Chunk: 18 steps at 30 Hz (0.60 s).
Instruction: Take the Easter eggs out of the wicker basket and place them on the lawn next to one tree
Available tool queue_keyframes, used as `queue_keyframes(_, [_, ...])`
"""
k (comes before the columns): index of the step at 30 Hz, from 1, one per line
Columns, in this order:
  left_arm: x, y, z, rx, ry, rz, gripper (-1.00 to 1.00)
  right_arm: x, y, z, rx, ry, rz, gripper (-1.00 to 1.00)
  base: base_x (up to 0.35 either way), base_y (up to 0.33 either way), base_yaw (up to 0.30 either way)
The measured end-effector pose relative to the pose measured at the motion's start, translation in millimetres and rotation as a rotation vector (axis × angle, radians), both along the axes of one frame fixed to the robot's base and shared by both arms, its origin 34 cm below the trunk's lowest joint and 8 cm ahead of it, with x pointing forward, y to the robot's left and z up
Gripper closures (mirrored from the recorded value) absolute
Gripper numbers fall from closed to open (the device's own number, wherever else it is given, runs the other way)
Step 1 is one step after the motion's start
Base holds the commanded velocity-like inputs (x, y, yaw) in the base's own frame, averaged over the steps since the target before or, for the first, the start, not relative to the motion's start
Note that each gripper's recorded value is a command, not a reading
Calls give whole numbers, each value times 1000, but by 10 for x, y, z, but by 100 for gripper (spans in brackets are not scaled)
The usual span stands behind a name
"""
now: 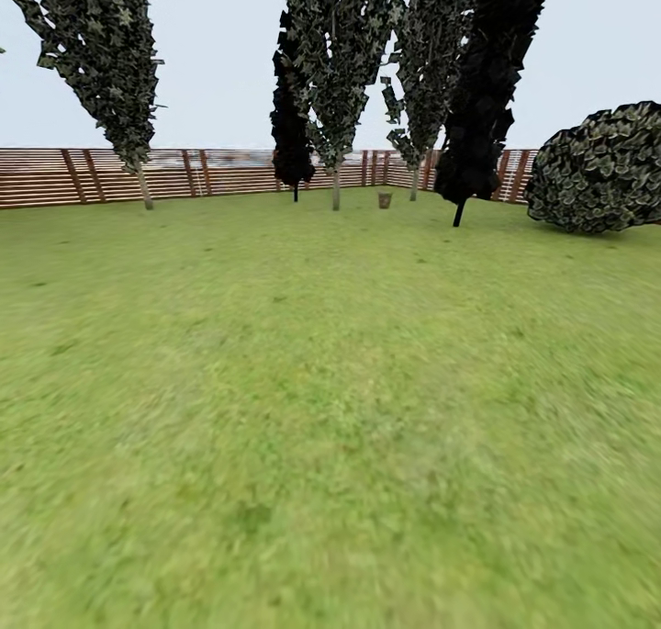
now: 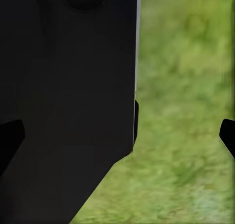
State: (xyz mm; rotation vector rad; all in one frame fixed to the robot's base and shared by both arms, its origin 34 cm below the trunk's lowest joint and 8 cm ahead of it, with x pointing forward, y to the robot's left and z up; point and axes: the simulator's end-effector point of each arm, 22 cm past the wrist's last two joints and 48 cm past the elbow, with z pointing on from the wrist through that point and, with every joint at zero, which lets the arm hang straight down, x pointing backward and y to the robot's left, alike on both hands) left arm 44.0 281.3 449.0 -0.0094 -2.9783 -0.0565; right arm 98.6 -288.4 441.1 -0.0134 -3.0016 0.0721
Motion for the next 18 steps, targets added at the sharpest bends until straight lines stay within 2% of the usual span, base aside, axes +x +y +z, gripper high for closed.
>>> queue_keyframes(18, [0, -3, 0, 0, 0, 0, -100, 2, -1, 0, 0, 0, 2, -100, 330, 0, 0])
